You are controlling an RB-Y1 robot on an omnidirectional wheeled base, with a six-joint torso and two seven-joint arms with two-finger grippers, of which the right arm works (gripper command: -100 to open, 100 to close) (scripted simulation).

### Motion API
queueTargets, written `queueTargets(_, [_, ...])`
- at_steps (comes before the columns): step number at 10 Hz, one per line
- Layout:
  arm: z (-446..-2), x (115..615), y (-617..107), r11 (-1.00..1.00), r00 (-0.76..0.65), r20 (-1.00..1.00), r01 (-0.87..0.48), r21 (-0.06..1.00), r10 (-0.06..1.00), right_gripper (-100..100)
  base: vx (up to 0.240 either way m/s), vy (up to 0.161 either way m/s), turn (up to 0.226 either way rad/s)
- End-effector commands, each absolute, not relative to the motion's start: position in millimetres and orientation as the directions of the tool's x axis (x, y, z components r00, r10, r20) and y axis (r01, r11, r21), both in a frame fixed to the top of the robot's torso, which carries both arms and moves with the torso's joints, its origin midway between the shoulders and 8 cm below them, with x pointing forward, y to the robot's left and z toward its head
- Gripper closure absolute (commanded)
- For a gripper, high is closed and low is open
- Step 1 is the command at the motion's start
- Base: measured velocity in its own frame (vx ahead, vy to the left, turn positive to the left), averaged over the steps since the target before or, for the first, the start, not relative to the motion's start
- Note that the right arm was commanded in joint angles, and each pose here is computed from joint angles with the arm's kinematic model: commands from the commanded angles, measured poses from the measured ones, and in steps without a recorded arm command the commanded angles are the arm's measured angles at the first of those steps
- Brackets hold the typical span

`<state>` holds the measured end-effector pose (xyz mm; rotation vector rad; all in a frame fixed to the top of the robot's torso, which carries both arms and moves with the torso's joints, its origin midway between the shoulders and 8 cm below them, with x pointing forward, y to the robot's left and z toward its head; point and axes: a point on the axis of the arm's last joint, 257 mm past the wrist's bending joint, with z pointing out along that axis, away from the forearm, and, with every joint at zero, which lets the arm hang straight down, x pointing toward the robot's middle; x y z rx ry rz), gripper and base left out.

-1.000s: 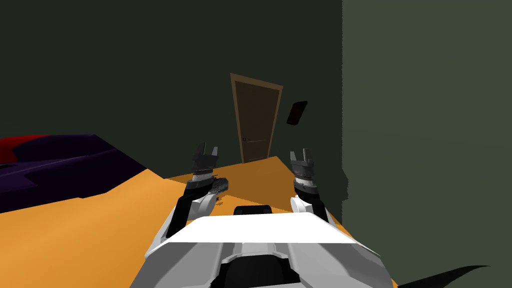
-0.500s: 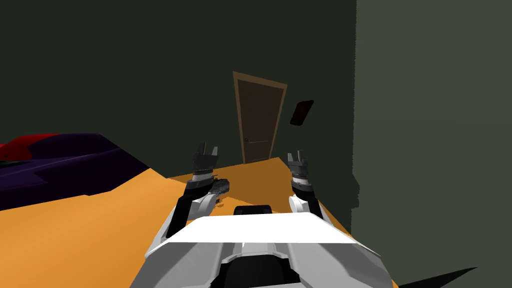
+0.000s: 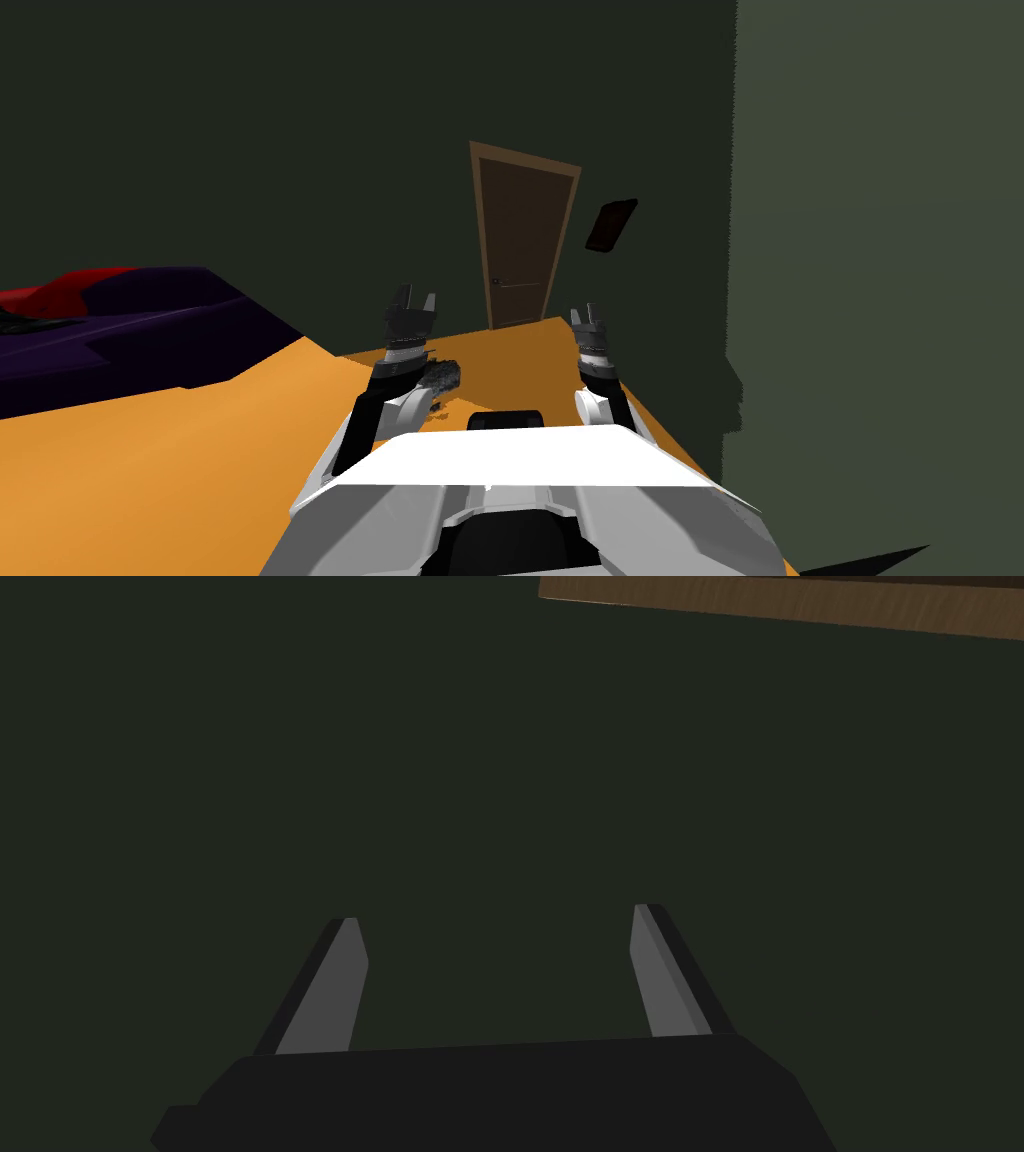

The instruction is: Pull the door open

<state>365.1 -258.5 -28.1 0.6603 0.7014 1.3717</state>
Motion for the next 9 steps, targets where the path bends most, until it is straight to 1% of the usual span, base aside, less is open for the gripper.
queueTargets(1, [-36.7,370.9,-259.1,0.085,0.061,-0.061,-0.618,0.781,0.996,-100,0.088,0.043,0.042])
queueTargets(9, [-89.4,403.1,-263.0,0.074,0.036,-0.065,-0.538,0.839,0.997,-100,0.094,0.044,0.051])
